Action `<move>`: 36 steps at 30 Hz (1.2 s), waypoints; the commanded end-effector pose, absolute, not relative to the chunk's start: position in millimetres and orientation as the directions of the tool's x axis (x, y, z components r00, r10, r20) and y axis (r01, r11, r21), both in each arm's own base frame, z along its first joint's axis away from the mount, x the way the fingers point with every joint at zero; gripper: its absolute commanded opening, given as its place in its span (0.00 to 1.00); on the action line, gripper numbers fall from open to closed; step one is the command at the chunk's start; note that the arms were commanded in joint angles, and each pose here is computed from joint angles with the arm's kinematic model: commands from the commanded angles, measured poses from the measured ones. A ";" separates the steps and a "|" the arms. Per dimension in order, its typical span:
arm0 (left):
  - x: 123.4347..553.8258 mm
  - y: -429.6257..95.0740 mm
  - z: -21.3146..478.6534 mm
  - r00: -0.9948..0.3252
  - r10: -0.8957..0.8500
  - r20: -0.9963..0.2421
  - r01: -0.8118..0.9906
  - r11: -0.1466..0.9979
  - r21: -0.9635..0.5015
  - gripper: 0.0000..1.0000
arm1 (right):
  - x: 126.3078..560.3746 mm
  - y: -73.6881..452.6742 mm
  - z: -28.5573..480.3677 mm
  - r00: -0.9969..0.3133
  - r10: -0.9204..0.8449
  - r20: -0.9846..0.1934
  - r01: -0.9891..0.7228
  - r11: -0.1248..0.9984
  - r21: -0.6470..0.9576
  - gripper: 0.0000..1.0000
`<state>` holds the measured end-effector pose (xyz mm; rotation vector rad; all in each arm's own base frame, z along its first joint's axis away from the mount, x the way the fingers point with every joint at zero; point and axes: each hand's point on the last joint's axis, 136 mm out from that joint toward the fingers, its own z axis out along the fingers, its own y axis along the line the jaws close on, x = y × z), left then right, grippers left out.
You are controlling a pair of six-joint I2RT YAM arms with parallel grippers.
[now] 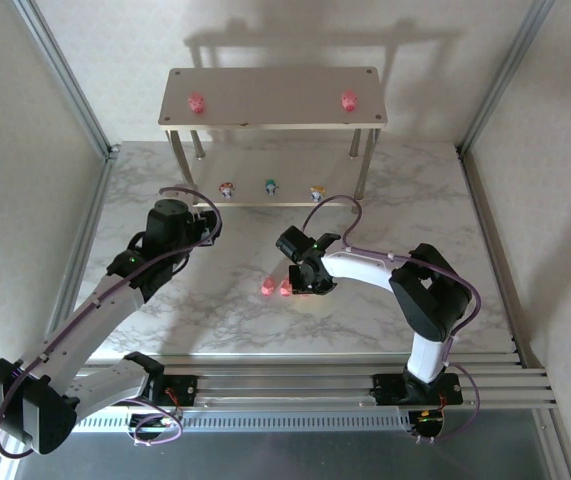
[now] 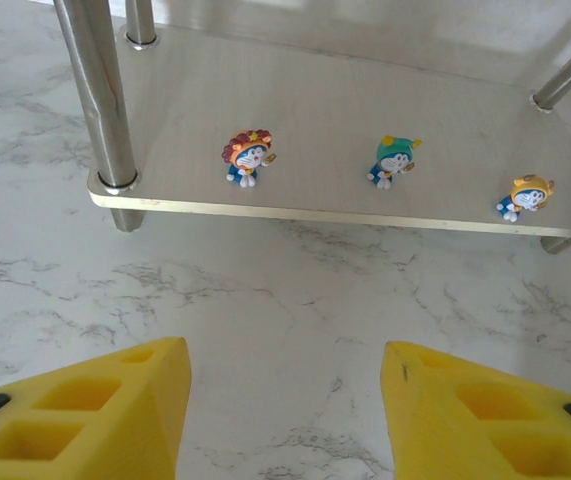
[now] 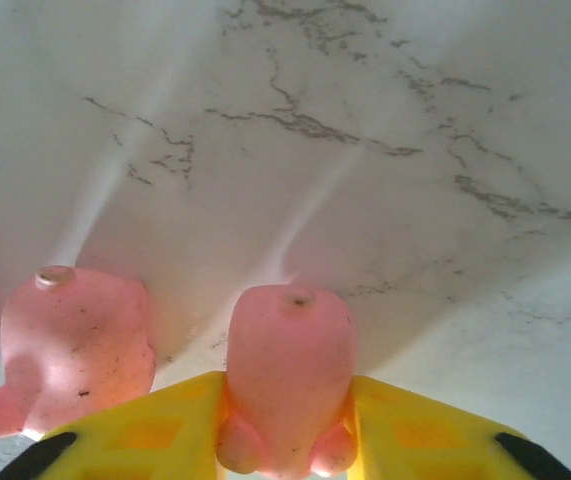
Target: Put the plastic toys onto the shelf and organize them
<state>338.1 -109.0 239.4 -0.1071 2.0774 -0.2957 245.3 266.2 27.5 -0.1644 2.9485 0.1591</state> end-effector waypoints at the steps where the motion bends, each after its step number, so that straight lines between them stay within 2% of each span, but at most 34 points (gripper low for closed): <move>1: 337.5 -108.6 239.8 -0.499 -0.189 -0.846 0.060 0.966 -0.251 0.53 | 255.2 261.2 39.9 -0.963 -0.113 -0.244 -0.135 0.988 0.078 0.26; 6: 340.9 -112.3 242.5 -0.502 -0.195 -0.843 0.069 0.962 -0.264 0.53 | 261.8 255.3 66.6 -0.939 -0.139 -0.313 -0.167 0.984 0.063 0.21; 9: 344.5 -115.4 250.8 -0.497 -0.196 -0.845 0.081 0.960 -0.270 0.53 | 269.6 248.9 103.4 -0.907 -0.171 -0.384 -0.198 0.980 0.031 0.20; 14: 361.8 -127.6 282.2 -0.491 -0.178 -0.852 0.123 0.955 -0.271 0.53 | 305.1 243.9 210.5 -0.787 -0.251 -0.563 -0.282 0.959 -0.035 0.22; 17: 372.8 -138.8 305.0 -0.480 -0.179 -0.859 0.163 0.944 -0.288 0.53 | 332.7 246.5 274.7 -0.705 -0.246 -0.666 -0.313 0.950 -0.020 0.22; 25: 391.9 -154.0 342.1 -0.445 -0.174 -0.878 0.225 0.928 -0.298 0.53 | 404.0 248.7 400.7 -0.493 -0.191 -0.849 -0.340 0.940 -0.013 0.23; 29: 396.8 -154.4 345.9 -0.447 -0.163 -0.880 0.225 0.931 -0.287 0.53 | 433.2 246.8 428.9 -0.440 -0.151 -0.885 -0.338 0.941 0.008 0.23; 36: 399.1 -146.5 344.9 -0.450 -0.168 -0.877 0.204 0.937 -0.284 0.53 | 464.7 239.7 431.2 -0.417 -0.117 -0.901 -0.314 0.949 0.022 0.24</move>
